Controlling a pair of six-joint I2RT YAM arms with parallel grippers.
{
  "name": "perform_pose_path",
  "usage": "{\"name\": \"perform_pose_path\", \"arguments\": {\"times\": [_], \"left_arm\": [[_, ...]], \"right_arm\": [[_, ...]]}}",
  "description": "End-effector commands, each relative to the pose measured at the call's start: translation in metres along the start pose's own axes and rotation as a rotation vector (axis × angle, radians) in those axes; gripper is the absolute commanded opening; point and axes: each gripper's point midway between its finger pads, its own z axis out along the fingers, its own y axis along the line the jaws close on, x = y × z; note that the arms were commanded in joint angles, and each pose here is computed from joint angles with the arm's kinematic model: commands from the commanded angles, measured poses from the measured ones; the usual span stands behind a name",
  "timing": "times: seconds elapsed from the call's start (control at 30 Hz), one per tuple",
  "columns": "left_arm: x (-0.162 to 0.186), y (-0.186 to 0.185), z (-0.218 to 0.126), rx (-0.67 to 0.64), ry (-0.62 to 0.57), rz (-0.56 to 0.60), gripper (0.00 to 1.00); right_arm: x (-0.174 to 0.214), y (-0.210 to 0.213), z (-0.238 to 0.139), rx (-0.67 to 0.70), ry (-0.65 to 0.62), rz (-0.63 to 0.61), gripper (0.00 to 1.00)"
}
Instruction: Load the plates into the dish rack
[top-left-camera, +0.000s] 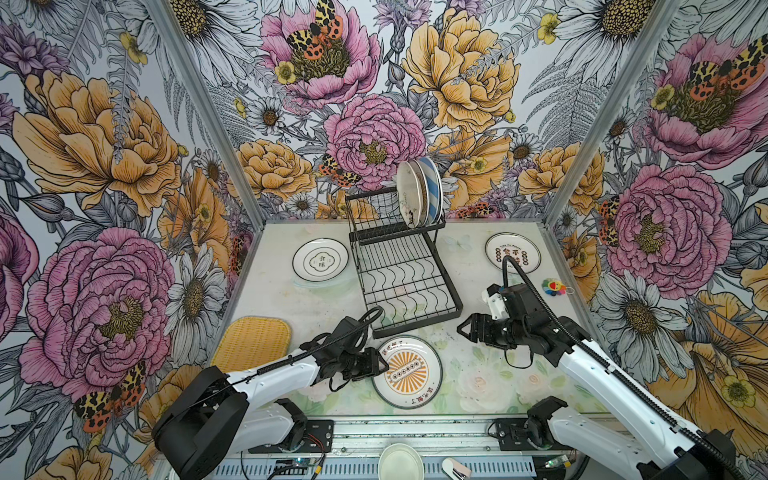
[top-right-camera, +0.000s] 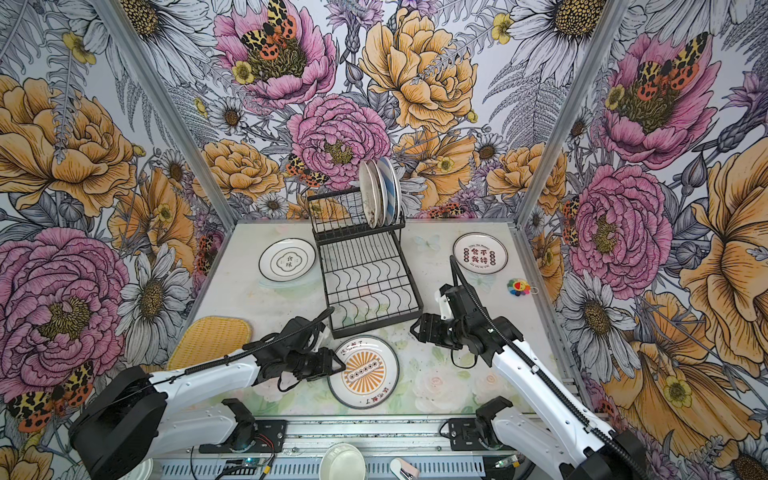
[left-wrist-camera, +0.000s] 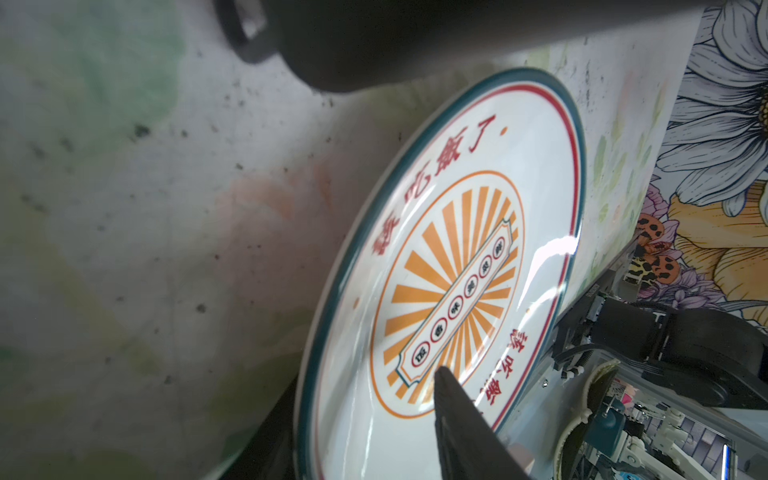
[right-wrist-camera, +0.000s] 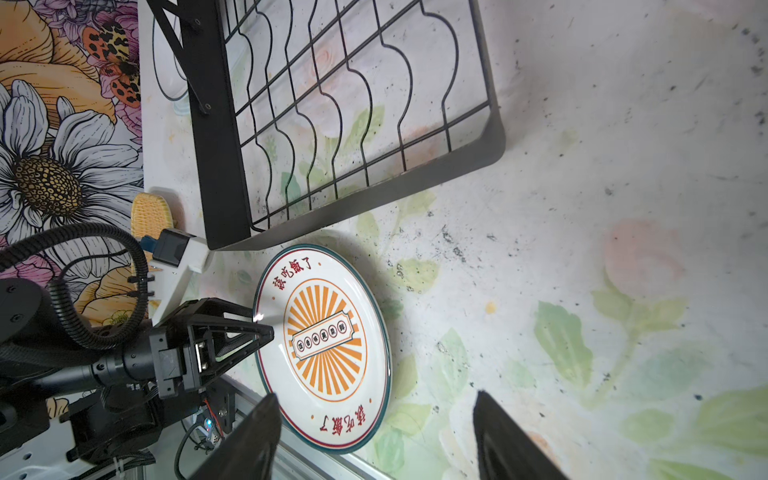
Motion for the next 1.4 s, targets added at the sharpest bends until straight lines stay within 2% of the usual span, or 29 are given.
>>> {"name": "perform_pose_path", "arguments": {"times": [0.0, 0.27, 0.43, 0.7, 1.07, 1.2, 1.37], "left_arm": [[0.015, 0.015, 0.008, -0.014, 0.056, -0.024, 0.41], [0.014, 0.013, 0.008, -0.002, 0.055, -0.02, 0.13], [0.014, 0.01, 0.007, 0.011, 0.058, -0.022, 0.0], [0.008, -0.013, -0.003, 0.085, 0.041, -0.016, 0.0], [-0.006, -0.051, -0.046, 0.194, -0.062, 0.011, 0.0], [-0.013, -0.068, -0.065, 0.26, -0.1, 0.021, 0.0], [-0.024, -0.089, -0.091, 0.334, -0.146, 0.043, 0.0]], "right_arm": [[-0.006, 0.006, -0.004, -0.034, -0.019, -0.016, 0.74], [-0.006, 0.003, -0.003, -0.033, -0.017, -0.007, 0.74], [-0.005, 0.002, -0.003, -0.033, -0.02, -0.002, 0.74], [-0.003, -0.001, -0.003, -0.034, -0.025, 0.008, 0.74], [-0.007, 0.002, -0.003, -0.062, -0.037, 0.016, 0.74], [-0.008, 0.011, -0.001, -0.114, -0.031, 0.007, 0.74], [-0.011, 0.04, -0.002, -0.263, -0.006, -0.025, 0.74]]}}
